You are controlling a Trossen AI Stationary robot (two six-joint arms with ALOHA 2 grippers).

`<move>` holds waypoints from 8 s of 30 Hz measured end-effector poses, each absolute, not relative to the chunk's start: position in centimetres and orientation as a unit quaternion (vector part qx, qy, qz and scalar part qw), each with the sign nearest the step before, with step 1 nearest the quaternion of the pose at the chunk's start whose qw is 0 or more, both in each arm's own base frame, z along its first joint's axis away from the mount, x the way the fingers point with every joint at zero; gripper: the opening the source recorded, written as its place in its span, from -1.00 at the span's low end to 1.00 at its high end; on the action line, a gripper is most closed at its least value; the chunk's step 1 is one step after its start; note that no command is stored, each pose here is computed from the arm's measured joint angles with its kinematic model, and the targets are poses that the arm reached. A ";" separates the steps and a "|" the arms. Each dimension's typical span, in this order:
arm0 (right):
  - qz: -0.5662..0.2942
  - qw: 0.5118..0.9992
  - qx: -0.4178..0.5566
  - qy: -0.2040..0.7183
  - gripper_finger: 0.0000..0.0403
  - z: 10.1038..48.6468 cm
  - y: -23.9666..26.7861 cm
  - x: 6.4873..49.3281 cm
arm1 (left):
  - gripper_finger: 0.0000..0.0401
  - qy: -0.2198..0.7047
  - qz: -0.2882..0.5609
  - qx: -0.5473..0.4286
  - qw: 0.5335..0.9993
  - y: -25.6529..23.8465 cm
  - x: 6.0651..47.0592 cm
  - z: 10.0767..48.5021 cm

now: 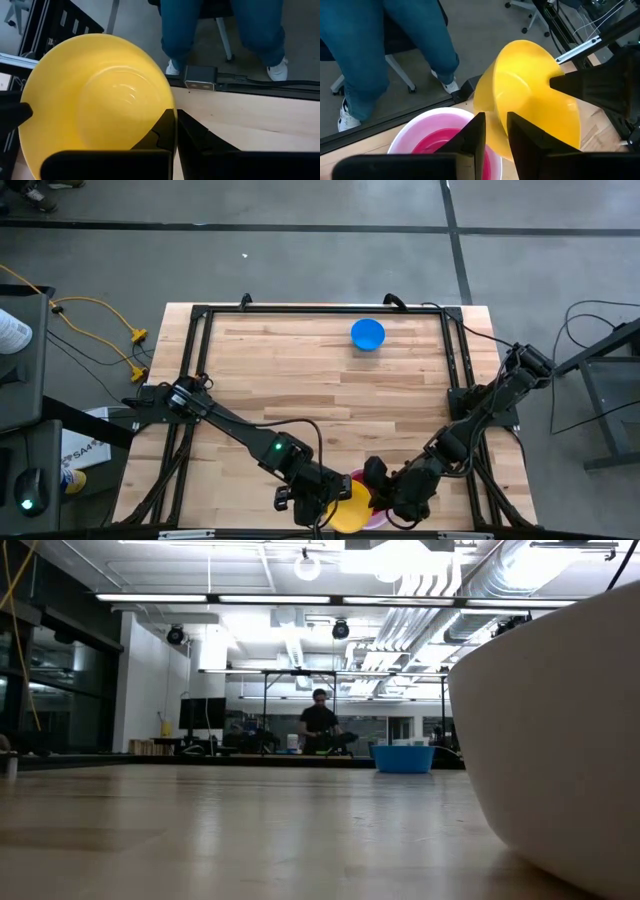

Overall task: Nest bowls inside each other
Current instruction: Stack the yellow bowl on the red bowl

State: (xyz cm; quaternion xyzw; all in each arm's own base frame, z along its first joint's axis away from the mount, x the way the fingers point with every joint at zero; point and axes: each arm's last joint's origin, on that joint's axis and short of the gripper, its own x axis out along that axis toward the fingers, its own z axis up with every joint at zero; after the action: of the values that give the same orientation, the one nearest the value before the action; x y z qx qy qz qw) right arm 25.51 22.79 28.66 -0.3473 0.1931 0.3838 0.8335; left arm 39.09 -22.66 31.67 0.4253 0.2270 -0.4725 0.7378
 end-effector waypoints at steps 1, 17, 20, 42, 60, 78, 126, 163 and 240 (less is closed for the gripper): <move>0.384 0.834 -0.347 0.193 -0.66 28.7 22.8 25.5 | -1.00 0.226 -0.472 0.425 0.738 -22.7 39.1 31.7; 0.384 0.836 -0.346 0.185 -0.92 28.8 22.9 25.6 | -1.00 0.210 -0.478 0.442 0.730 -22.7 39.2 31.7; 0.384 0.836 -0.346 0.186 -0.89 28.8 22.9 25.5 | -1.00 0.209 -0.478 0.444 0.728 -22.7 39.2 31.7; 0.416 0.812 -0.384 0.139 -0.66 29.1 23.3 25.4 | -1.00 0.123 -0.520 0.517 0.668 -22.9 39.2 31.9; 0.424 0.797 -0.422 0.090 -0.66 28.8 24.0 26.1 | -1.00 0.051 -0.564 0.532 0.629 -23.1 39.1 32.1; 0.413 0.785 -0.457 0.058 -0.66 29.1 24.1 26.3 | -1.00 -0.006 -0.583 0.536 0.611 -22.4 39.6 32.3; 0.442 0.796 -0.398 0.115 -0.99 28.3 23.2 26.6 | -0.74 0.034 -0.565 0.589 0.577 -21.9 39.3 31.8; 0.428 0.774 -0.390 0.255 -0.99 24.5 23.2 26.8 | -0.74 0.179 -0.415 0.577 0.680 -19.0 41.4 31.9; 0.348 0.793 -0.400 0.301 -0.99 24.8 22.9 25.9 | -0.74 0.272 -0.399 0.451 0.751 -18.8 40.9 31.5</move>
State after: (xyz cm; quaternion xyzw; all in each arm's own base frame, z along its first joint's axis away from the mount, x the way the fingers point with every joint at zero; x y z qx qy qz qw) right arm 25.87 22.92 24.83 -0.3999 0.3014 0.3480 0.7925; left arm 40.86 -18.83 31.51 0.4508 0.2725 -0.3989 0.7506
